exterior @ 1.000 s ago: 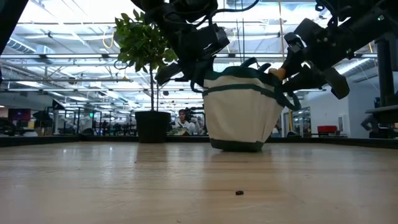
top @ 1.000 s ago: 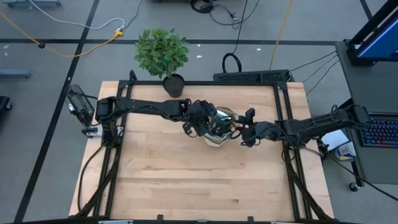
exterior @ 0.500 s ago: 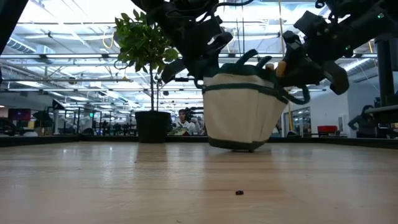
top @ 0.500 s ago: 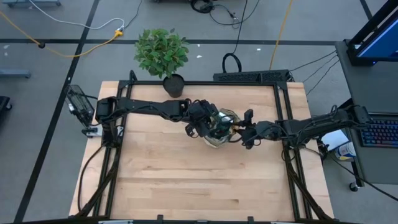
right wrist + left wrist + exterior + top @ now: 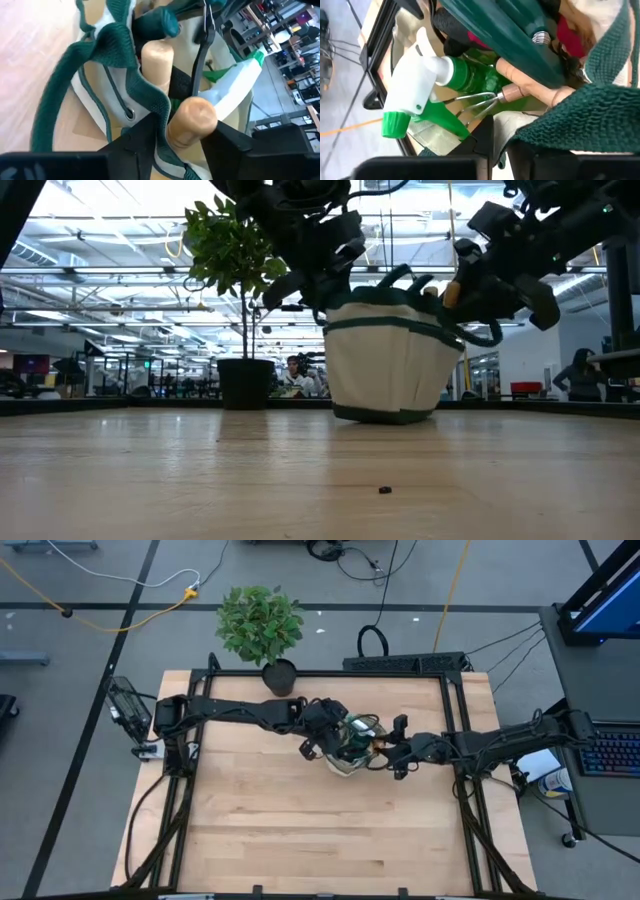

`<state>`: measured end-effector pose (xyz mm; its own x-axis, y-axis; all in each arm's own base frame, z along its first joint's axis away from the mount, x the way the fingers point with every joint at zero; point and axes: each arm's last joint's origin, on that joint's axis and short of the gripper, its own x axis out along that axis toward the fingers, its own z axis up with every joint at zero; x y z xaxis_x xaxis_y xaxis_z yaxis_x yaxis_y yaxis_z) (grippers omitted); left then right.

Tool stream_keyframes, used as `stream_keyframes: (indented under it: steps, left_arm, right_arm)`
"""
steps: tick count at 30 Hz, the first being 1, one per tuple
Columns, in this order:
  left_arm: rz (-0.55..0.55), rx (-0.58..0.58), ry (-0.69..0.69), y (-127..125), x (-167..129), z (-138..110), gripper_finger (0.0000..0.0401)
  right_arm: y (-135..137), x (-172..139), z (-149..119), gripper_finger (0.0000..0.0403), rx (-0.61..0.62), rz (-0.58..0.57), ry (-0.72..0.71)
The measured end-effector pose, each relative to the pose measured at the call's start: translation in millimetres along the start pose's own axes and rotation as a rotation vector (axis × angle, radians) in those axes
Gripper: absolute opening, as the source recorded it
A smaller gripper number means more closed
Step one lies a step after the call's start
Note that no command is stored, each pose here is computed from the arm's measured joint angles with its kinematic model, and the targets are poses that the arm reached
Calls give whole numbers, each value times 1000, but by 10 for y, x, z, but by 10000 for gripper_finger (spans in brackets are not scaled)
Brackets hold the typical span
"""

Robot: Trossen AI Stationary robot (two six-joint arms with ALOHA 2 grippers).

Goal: Pick & Place Garden tools in Gardening bag
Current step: Adjust the light brown gardening bag

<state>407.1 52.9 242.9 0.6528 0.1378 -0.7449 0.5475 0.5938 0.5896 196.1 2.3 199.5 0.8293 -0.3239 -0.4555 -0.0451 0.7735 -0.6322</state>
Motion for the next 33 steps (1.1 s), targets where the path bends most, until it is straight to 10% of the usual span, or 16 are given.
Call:
stream_keyframes:
  steps: [19, 33]
  left_arm:
    - [176, -115, 210, -58, -332, 168, 180]
    - [198, -479, -311, 163, -742, 449, 135]
  right_arm:
    - [-5, -216, 95, 228, 65, 0, -104]
    - [8, -284, 205, 224, 145, 3, -208]
